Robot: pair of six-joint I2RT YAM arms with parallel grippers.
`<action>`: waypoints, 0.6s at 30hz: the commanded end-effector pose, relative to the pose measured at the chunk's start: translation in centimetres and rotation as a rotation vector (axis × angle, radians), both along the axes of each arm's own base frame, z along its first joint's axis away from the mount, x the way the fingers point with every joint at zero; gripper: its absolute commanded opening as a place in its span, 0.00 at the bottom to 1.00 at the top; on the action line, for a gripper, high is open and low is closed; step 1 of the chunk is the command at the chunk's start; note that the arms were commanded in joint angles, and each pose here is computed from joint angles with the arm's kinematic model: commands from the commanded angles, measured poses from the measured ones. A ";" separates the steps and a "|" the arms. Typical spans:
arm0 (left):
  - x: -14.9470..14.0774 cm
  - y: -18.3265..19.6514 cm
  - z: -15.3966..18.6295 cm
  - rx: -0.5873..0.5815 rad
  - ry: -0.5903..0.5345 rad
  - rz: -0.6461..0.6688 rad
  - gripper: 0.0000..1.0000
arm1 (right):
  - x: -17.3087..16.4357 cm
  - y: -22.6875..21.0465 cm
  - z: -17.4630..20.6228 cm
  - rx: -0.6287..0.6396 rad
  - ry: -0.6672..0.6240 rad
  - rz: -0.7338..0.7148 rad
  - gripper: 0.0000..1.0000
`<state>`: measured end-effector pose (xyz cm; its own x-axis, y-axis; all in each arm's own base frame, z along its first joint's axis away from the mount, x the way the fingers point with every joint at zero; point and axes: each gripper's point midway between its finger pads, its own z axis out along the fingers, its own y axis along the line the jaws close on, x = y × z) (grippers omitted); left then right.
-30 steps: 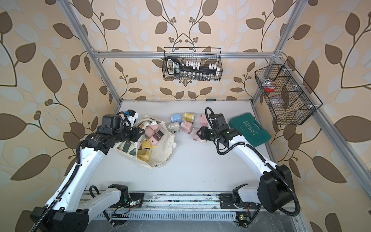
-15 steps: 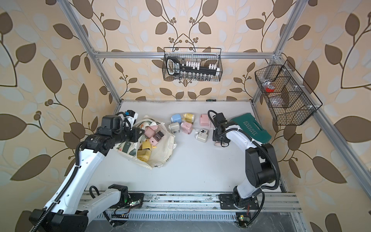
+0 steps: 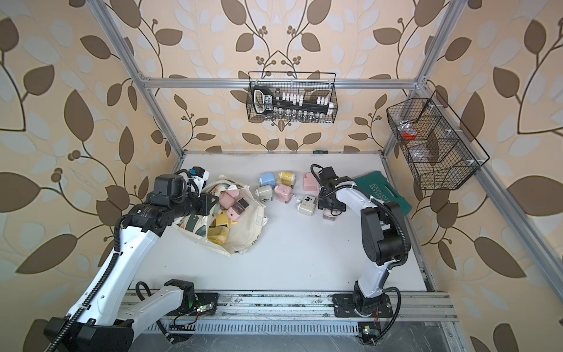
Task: Take out the pencil sharpeners from the tote bags
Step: Place the pencil sharpener at the center of the board.
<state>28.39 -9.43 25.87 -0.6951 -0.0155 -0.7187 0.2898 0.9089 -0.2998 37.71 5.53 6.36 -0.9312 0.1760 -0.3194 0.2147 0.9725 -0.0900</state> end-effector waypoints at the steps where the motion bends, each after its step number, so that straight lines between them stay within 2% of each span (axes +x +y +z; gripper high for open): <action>1: 0.0 -0.5 2.2 -0.026 -0.079 -0.016 0.00 | 0.1 -0.1 2.4 0.003 -0.037 -0.005 0.84; 5: 0.1 -0.6 2.4 -0.032 -0.076 -0.020 0.00 | -0.4 0.4 8.1 0.051 -0.166 0.012 0.88; 8: 0.1 -0.6 2.3 -0.030 -0.074 -0.020 0.00 | -1.4 2.6 13.0 0.167 -0.298 0.076 0.88; 10: 0.1 -0.6 2.2 -0.031 -0.073 -0.020 0.00 | -2.5 6.0 15.8 0.313 -0.397 0.149 0.86; 14: 0.1 -0.7 2.3 -0.038 -0.075 -0.017 0.00 | -6.7 17.1 20.1 0.748 -0.523 0.357 0.82; 16: 0.0 -0.8 2.6 -0.046 -0.076 -0.022 0.00 | -9.1 21.6 20.6 0.835 -0.556 0.421 0.81; 18: 0.0 -0.9 2.7 -0.048 -0.076 -0.025 0.00 | -11.3 25.8 19.8 0.798 -0.525 0.505 0.81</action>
<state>28.39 -9.44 25.87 -0.6970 -0.0203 -0.7168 0.2862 0.9087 -0.3040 27.99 26.04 27.02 -0.7046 0.1490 -0.6938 -0.3596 0.7679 0.5301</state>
